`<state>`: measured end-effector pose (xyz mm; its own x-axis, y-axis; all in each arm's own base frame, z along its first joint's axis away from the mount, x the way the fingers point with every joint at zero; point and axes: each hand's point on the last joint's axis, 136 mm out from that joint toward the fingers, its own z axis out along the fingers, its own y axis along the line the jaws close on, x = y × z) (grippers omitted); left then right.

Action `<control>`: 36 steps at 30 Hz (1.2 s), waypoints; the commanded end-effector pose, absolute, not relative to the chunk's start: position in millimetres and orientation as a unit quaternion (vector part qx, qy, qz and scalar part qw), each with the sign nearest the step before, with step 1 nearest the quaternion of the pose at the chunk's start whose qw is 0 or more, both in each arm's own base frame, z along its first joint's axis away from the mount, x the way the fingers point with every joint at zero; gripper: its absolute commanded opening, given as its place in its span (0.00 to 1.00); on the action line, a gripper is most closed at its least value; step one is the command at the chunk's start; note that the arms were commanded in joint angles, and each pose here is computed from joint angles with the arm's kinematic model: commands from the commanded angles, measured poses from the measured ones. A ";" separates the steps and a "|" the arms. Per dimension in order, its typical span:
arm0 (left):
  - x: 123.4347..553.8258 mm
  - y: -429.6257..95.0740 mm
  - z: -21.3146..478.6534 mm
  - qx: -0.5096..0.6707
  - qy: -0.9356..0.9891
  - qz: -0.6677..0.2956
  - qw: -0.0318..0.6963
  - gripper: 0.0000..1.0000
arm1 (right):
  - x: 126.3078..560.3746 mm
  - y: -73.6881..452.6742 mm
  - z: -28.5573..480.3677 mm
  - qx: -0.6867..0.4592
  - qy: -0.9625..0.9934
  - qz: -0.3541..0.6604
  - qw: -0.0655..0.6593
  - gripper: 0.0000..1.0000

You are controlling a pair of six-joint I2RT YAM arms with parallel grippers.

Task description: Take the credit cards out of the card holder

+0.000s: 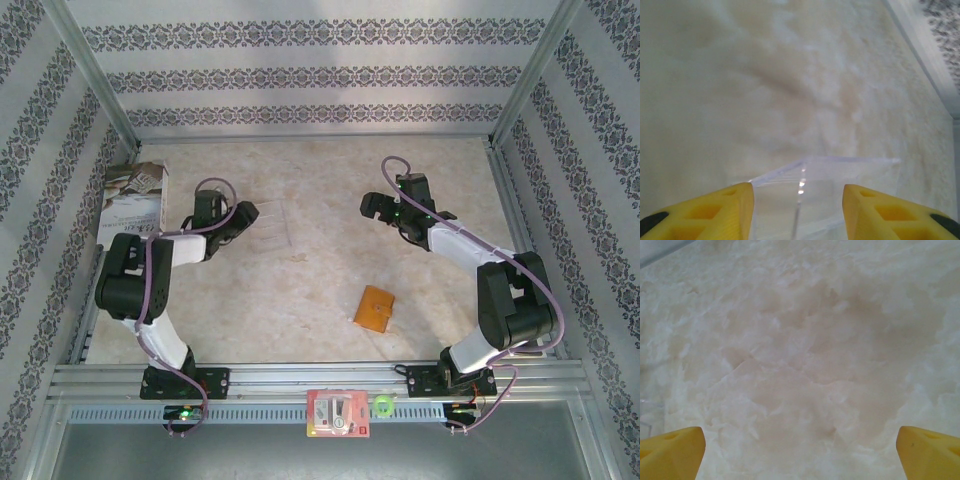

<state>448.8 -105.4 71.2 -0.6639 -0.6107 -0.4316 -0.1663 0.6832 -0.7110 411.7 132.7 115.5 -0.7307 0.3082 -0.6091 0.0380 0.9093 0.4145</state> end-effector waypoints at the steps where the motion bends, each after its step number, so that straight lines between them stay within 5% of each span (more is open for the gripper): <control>1: 457.7 -147.6 84.9 -0.143 0.859 -0.365 0.330 0.51 | 408.8 157.8 116.0 0.061 0.914 0.208 0.344 0.95; 18: 416.3 -249.0 83.6 -0.146 0.842 -0.429 0.292 0.49 | 390.4 226.1 95.2 0.137 0.907 0.285 0.278 0.74; 29: 395.4 -211.6 119.0 -0.153 0.851 -0.366 0.344 0.61 | 382.6 241.6 76.9 0.127 0.930 0.248 0.238 0.48; 36: 390.7 -187.3 121.5 -0.168 0.846 -0.366 0.349 0.71 | 367.4 243.1 64.6 0.098 0.946 0.226 0.209 0.41</control>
